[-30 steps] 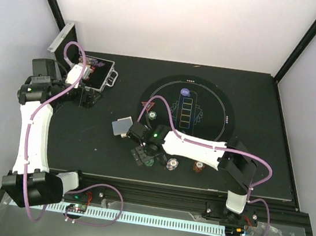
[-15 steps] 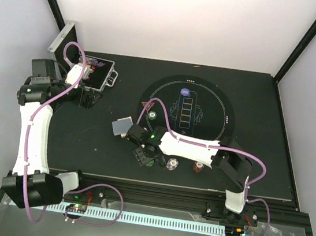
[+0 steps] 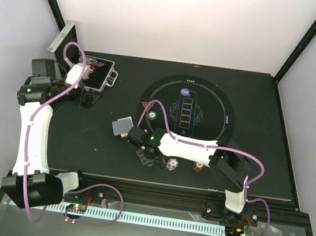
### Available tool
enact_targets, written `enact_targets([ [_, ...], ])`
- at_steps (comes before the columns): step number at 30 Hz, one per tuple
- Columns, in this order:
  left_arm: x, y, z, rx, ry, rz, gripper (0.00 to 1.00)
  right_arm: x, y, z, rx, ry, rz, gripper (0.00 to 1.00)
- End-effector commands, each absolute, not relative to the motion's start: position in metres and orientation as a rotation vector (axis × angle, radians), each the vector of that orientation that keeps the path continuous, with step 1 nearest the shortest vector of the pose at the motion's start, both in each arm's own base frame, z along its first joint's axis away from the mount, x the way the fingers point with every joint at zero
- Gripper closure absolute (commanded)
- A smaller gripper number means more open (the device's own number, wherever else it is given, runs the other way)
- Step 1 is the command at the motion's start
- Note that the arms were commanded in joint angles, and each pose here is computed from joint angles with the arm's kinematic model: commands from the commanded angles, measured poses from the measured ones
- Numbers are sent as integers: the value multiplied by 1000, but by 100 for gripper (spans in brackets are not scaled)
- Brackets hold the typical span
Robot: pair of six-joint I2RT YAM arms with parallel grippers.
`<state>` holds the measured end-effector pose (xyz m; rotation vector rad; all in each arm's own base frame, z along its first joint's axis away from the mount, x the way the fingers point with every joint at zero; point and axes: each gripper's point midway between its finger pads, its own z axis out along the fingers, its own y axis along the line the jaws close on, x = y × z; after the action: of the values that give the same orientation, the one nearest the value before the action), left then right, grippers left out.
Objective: Distribute texas hold em gaming equipment
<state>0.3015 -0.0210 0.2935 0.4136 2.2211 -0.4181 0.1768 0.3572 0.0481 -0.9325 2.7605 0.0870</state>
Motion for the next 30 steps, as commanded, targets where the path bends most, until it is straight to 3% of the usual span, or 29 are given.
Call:
enact_targets([
  [1,301,-19,307,406,2187,-396,1,175,361,51,-931,2746,99,60],
  [9,301,-20,307,410,2187,-400,1,171,368,65,-946,2726,111,67],
  [30,298,-21,306,425,2187,-397,1,175,368,78,-954,2696,84,67],
])
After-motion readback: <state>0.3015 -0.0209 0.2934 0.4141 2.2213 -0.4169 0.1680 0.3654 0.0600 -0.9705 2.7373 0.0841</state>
